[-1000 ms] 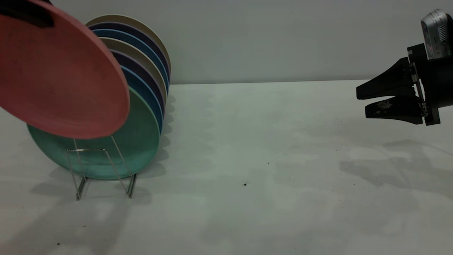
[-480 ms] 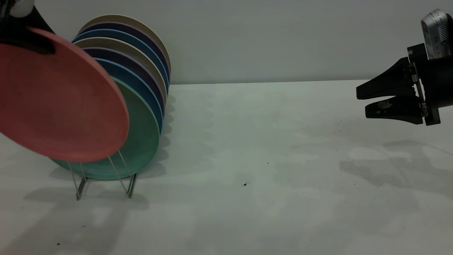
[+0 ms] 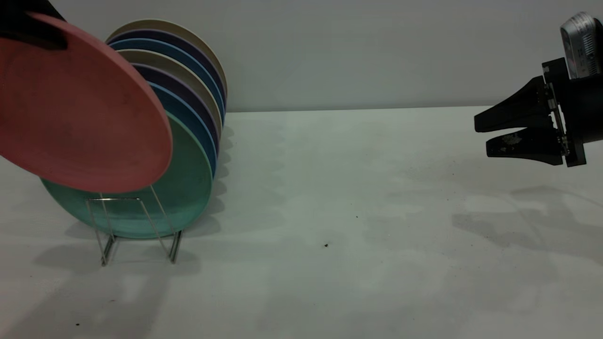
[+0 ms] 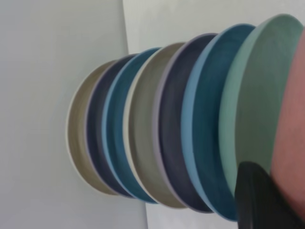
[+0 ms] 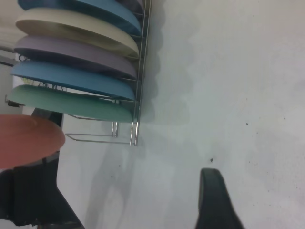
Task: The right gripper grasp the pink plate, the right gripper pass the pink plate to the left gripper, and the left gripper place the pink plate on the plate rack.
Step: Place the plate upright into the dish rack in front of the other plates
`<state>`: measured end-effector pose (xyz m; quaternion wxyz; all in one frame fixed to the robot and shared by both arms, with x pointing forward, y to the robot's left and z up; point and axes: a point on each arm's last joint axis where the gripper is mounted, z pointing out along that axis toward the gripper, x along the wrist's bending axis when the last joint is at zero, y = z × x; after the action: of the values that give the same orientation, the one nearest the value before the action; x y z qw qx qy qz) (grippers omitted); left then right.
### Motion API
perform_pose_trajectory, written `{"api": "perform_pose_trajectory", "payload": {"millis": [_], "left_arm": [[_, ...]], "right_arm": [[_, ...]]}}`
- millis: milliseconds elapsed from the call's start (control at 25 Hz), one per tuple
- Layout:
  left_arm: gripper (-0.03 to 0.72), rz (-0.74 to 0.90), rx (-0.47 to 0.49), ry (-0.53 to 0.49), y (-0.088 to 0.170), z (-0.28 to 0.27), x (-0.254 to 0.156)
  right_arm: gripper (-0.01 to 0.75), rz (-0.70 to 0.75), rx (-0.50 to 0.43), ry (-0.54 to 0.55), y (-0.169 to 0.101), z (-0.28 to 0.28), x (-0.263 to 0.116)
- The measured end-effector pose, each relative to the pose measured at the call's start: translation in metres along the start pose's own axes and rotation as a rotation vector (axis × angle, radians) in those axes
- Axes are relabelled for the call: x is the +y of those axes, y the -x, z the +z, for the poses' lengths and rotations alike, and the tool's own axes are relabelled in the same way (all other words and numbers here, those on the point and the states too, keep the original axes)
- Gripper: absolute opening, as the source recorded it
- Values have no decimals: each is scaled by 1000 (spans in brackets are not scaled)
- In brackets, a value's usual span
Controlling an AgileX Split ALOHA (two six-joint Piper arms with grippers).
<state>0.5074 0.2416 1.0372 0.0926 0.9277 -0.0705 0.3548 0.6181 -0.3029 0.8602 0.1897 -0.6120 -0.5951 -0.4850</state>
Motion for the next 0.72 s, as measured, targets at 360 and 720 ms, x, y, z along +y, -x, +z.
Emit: {"api": "perform_pose_trajectory", "payload": {"millis": [360,720], "left_arm": [[88,-9,-33,-2,3,10,-1],[88,-10,21,-5,-2,7,0]], "right_arm": [[475,0,0,0,0,0,0],[475,0,0,0,0,0,0]]}}
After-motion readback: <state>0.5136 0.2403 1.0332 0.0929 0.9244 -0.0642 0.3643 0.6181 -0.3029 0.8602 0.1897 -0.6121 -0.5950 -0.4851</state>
